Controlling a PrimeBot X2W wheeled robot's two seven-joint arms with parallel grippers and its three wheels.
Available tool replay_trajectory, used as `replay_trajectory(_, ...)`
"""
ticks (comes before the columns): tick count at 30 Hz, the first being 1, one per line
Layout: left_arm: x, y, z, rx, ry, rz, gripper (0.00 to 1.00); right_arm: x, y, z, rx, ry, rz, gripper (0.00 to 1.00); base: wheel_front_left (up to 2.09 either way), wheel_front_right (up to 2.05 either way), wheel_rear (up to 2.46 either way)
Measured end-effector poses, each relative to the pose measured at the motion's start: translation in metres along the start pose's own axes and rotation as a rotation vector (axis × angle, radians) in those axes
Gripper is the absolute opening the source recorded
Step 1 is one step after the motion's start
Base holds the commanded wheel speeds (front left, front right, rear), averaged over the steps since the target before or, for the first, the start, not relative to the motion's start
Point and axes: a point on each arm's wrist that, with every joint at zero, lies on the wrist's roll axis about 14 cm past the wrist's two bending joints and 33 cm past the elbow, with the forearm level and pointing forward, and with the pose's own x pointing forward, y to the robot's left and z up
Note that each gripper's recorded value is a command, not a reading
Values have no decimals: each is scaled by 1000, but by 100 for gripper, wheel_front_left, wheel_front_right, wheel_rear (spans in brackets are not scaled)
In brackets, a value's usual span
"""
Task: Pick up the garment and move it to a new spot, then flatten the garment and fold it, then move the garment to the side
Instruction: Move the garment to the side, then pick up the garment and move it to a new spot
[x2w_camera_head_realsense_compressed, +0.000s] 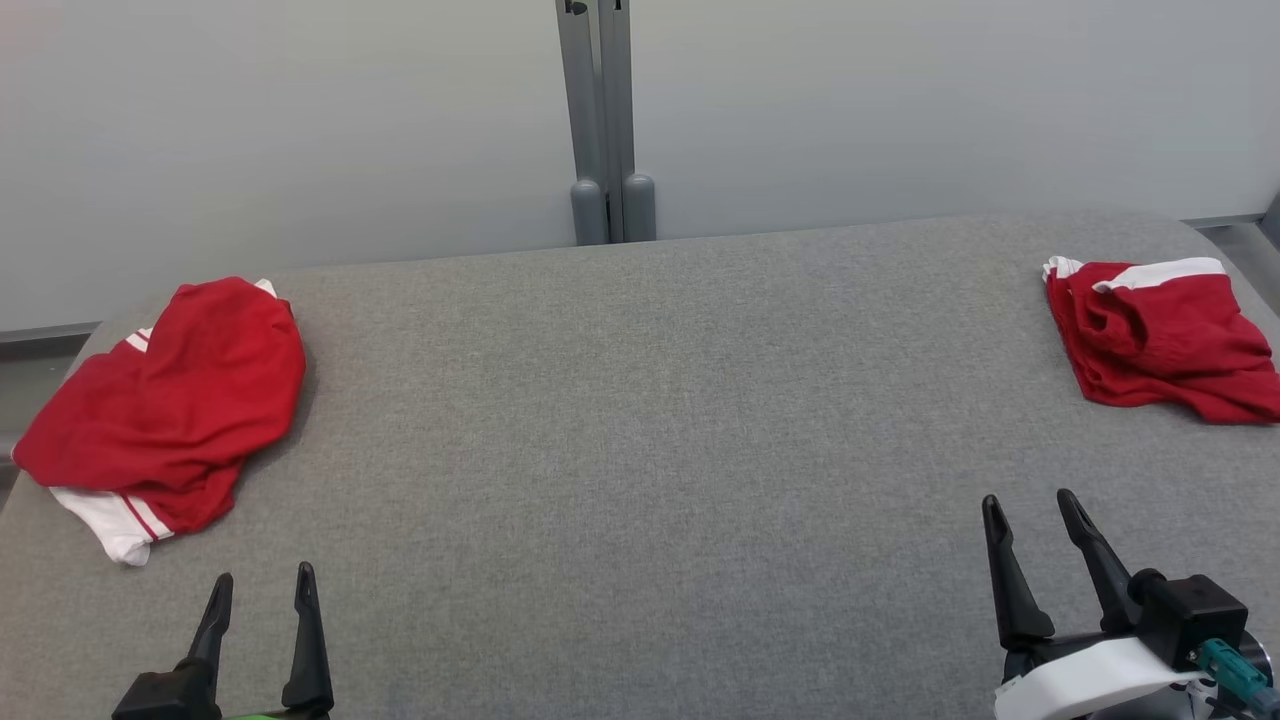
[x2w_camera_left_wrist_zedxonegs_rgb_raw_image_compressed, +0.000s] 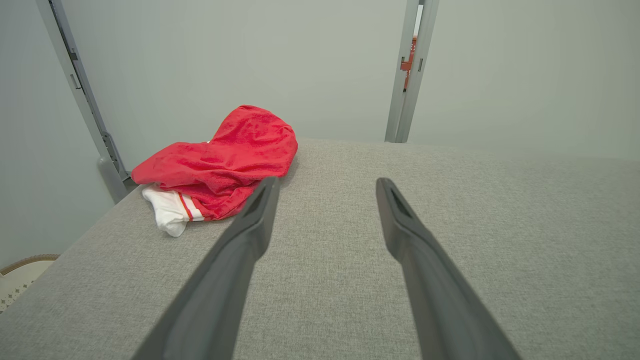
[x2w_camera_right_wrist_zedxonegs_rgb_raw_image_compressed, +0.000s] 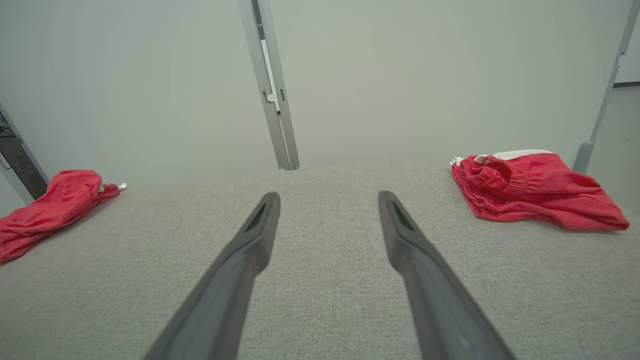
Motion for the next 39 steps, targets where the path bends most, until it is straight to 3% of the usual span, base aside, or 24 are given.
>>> replay_trajectory(12, -8, 16, 1, 11, -3, 48, 100, 6, 17, -8, 12, 24, 49, 100, 0, 0, 0)
replay_trajectory(22, -33, 57, 8, 35, -20, 165, 100, 22, 62, -24, 55, 66, 171, 100, 0, 0, 0)
replay_trajectory(33, -96, 121, 13, 58, -29, 391, 100, 43, 127, -41, 85, 119, 356, 100, 0, 0, 0)
replay_trajectory(39, -142, 155, 22, 63, -55, 558, 100, 54, 180, -46, 98, 131, 511, 100, 0, 0, 0)
